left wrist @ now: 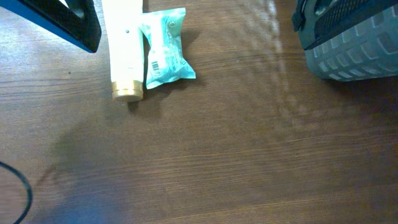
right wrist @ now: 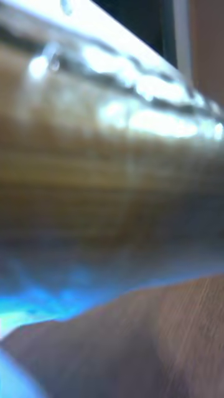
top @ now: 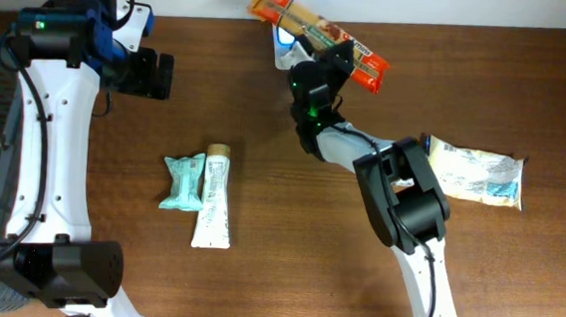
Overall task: Scan the item barcode
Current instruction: 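Hold the orange-red pack's barcode over the scanner, then carry the orange-red pack right and release it on the pile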
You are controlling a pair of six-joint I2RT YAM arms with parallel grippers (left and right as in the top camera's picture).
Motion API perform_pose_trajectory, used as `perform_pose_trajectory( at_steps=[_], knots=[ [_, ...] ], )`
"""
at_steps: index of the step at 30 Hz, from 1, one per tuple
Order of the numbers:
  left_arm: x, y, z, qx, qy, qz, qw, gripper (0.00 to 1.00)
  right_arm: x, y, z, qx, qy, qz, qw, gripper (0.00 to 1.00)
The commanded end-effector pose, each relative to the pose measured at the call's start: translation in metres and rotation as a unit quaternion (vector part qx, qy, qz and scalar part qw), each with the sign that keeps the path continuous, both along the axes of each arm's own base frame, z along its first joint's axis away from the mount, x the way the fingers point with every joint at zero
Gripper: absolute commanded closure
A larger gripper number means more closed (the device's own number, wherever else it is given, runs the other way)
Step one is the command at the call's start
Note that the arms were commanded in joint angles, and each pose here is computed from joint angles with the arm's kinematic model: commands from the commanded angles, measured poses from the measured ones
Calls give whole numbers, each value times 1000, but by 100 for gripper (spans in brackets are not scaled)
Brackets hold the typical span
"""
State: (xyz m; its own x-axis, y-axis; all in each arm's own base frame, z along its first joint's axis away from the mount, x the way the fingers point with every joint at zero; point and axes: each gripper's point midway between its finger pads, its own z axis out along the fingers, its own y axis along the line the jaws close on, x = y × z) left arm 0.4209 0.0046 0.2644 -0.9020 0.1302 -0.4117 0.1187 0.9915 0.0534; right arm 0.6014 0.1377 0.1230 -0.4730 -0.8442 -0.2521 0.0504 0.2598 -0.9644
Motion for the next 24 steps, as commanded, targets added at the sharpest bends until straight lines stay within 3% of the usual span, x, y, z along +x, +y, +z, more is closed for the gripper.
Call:
perform_pose_trajectory(
  at_steps=[1, 7, 16, 20, 22, 24],
  knots=[
    [0, 2, 4, 6, -7, -7, 1000, 1, 8, -17, 49, 80, -89, -27, 992, 96],
    [0, 2, 4, 6, -7, -7, 1000, 1, 24, -7, 30, 87, -84, -5, 993, 96],
    [0, 2, 5, 6, -7, -7, 1000, 1, 17, 11, 37, 94, -98, 1, 991, 96],
    [0, 2, 4, 6, -7, -7, 1000, 1, 8, 5, 81, 113, -134, -18, 984, 96],
    [0, 2, 4, 6, -7, -7, 1000, 1, 0, 1, 118, 167, -155, -19, 974, 96],
    [0, 2, 5, 6, -7, -7, 1000, 1, -12, 11, 131, 242, -88, 21, 966, 96]
  ],
)
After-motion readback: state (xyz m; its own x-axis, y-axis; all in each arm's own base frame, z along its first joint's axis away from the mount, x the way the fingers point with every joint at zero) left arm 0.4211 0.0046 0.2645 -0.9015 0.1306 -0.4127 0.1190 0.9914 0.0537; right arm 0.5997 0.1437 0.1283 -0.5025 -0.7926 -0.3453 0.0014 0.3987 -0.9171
